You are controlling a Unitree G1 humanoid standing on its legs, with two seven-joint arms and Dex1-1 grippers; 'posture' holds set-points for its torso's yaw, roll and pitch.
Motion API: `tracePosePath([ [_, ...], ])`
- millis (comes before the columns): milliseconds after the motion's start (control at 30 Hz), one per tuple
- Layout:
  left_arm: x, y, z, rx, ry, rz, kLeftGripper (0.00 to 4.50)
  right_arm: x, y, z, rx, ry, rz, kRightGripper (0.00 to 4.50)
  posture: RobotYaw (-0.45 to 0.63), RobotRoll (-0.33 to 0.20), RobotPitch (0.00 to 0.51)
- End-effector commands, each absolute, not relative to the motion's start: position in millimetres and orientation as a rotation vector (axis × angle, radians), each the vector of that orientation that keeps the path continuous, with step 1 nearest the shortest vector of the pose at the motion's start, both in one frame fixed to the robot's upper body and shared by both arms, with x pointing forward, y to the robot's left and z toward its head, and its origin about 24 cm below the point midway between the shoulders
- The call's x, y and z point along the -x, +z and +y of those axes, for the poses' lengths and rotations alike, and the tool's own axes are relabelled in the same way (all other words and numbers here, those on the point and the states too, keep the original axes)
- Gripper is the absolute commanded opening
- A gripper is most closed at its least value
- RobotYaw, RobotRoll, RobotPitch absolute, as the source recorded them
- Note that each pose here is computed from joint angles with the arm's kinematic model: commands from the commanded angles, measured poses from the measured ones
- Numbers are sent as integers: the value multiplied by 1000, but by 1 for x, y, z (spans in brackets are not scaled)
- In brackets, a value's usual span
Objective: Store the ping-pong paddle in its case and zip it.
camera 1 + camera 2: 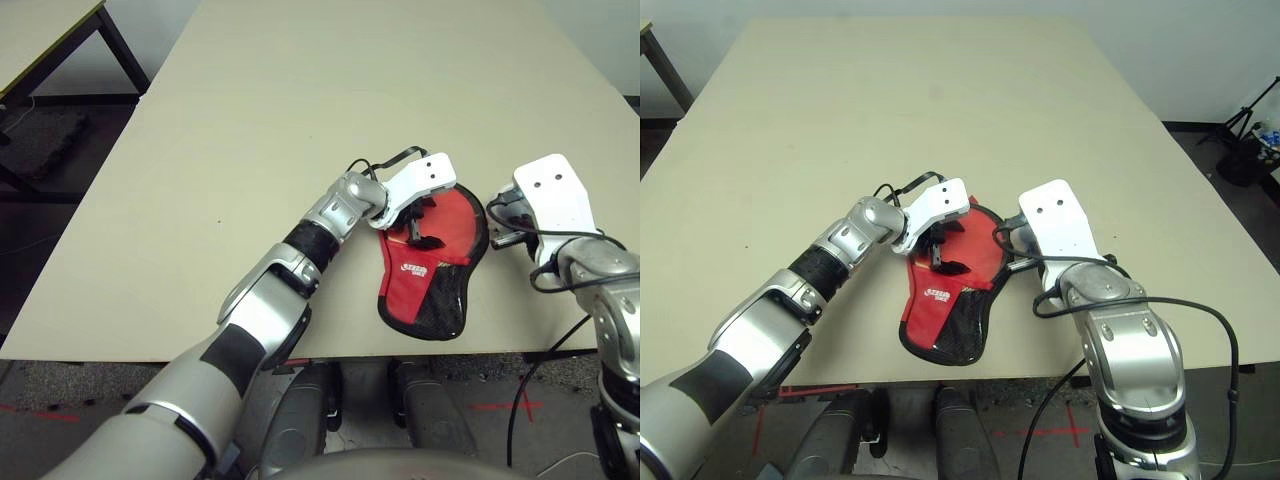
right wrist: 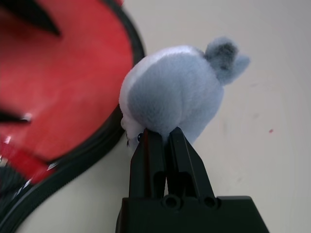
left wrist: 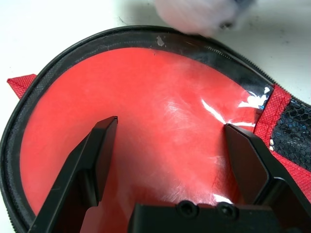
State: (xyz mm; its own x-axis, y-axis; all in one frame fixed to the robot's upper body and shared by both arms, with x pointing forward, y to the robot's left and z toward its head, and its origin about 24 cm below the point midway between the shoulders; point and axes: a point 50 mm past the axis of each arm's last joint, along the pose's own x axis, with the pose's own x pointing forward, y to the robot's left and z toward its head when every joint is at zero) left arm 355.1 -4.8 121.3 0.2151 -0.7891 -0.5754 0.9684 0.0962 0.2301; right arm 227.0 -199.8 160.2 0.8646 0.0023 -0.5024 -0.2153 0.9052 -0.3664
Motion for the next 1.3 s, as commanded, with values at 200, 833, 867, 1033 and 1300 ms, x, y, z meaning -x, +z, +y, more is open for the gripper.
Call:
tracePosePath([
  [200,-353,74,19,-709,-1234,583,4500,-198,143,-210,418,220,660,23,-172,0,222],
  [833,-356,75,21,-714,-1213,577,4500,-143,144,-201,393,721,893,23,-180,0,207],
  [867,-356,75,21,-715,-1212,577,4500,-141,144,-200,388,743,908,23,-180,0,207],
  [1033,-356,75,22,-710,-1204,575,4500,-138,144,-202,384,761,947,23,-179,0,201],
  [1300,-360,89,21,-634,-1197,508,4500,-161,178,-210,237,828,855,1528,-181,0,195],
])
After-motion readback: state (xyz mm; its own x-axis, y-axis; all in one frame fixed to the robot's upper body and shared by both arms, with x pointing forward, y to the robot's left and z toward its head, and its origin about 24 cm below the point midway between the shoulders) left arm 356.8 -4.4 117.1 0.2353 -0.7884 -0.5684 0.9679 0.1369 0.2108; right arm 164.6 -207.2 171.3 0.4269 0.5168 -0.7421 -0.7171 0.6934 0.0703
